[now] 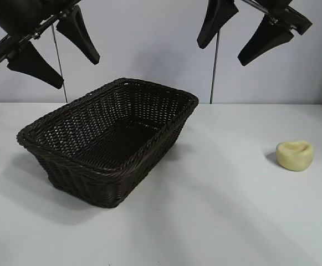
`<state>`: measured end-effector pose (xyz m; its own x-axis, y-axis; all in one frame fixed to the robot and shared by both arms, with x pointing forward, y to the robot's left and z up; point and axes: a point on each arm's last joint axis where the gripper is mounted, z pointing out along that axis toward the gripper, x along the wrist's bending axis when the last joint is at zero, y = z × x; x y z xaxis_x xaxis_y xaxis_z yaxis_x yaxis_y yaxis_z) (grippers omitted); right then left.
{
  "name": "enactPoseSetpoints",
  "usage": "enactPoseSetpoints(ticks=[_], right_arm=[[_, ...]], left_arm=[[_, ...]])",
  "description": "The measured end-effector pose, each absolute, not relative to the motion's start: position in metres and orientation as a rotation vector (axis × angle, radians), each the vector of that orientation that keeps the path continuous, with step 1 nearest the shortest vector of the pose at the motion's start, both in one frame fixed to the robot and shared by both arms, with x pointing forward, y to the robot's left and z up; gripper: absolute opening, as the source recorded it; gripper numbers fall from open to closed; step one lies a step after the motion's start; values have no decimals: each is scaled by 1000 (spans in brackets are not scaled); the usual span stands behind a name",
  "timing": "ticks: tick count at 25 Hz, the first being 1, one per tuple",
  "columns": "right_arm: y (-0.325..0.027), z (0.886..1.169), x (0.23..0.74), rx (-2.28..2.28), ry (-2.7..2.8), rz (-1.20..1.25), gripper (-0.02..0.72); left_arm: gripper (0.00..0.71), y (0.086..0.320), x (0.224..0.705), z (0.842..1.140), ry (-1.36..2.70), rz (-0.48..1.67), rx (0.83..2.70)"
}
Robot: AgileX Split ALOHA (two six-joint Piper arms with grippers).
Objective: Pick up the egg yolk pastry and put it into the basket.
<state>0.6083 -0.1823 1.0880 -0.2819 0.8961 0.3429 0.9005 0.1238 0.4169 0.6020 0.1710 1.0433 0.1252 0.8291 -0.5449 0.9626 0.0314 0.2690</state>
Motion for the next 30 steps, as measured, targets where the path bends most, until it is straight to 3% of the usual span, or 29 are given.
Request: enactPoseSetpoints(ticks=[30], right_arm=[[-182, 1088, 608, -1877, -2349, -880, 558]], left_arm=[[508, 171, 603, 1044, 1729, -283, 1815]])
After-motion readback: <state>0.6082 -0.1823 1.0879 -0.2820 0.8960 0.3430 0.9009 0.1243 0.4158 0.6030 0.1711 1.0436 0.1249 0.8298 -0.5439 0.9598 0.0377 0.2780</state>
